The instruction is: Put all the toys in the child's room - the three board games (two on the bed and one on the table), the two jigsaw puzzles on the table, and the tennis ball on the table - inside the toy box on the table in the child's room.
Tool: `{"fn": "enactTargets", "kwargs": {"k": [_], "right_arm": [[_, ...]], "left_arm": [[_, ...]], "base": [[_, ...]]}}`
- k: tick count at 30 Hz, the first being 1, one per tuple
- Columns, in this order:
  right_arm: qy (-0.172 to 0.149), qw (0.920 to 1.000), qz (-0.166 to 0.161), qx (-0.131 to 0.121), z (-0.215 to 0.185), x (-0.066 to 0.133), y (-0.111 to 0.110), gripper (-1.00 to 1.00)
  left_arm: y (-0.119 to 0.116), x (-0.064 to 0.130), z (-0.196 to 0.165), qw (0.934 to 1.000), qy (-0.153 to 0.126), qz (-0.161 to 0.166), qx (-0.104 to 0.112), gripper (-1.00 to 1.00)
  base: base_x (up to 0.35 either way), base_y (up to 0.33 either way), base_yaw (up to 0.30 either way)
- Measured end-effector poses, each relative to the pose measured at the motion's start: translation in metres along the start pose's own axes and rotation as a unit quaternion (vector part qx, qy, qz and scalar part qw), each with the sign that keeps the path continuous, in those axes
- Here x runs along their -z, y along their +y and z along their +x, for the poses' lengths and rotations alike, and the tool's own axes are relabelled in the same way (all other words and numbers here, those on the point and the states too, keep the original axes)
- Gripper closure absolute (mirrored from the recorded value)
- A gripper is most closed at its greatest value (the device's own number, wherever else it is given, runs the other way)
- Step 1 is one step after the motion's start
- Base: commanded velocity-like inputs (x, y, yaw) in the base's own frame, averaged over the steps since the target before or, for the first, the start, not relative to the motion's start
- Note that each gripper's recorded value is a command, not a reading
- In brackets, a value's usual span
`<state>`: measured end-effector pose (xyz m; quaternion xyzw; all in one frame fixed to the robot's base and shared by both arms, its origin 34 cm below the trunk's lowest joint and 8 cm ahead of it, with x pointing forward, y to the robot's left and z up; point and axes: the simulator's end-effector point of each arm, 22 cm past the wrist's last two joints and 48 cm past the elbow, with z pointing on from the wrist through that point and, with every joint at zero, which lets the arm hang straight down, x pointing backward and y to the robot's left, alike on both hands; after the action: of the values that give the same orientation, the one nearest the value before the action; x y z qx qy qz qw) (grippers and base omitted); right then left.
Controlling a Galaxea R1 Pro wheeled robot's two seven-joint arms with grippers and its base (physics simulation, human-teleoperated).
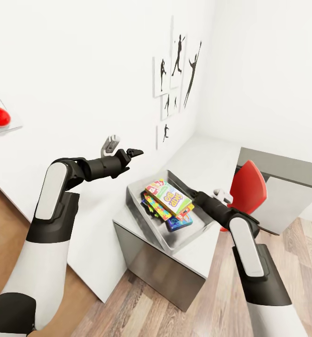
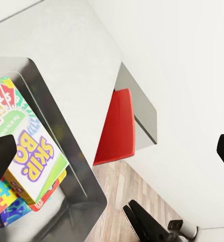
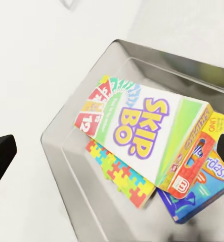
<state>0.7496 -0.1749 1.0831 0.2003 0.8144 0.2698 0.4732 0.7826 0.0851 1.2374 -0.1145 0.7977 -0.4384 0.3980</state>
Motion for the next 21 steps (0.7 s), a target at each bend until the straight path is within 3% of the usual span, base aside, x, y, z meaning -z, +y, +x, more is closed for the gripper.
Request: {"fn": "enactTargets", "kwargs": {"k": [7, 14, 21], "right_arm": [[-0.008, 0.9997, -0.012, 0.02, -0.013, 0.005, -0.009, -1.0], [-0.026, 0.9989, 0.002, 0.039, -0.04, 0.014, -0.039, -1.0], [-0.047, 0.9981, 0.021, 0.035, -0.065, 0.023, -0.064, -1.0]], "left_arm": [[0.0, 0.0, 0.0, 1.0, 0.0, 0.0, 0.0, -1.0], [-0.003, -0.001, 0.001, 1.0, 0.001, 0.002, 0.001, -1.0], [-0.008, -0.004, 0.005, 1.0, 0.005, 0.006, -0.001, -1.0]], "base": [[0.0, 0.0, -0.128], [0.0, 0.0, -0.229], [0.0, 0.0, -0.267]]}}
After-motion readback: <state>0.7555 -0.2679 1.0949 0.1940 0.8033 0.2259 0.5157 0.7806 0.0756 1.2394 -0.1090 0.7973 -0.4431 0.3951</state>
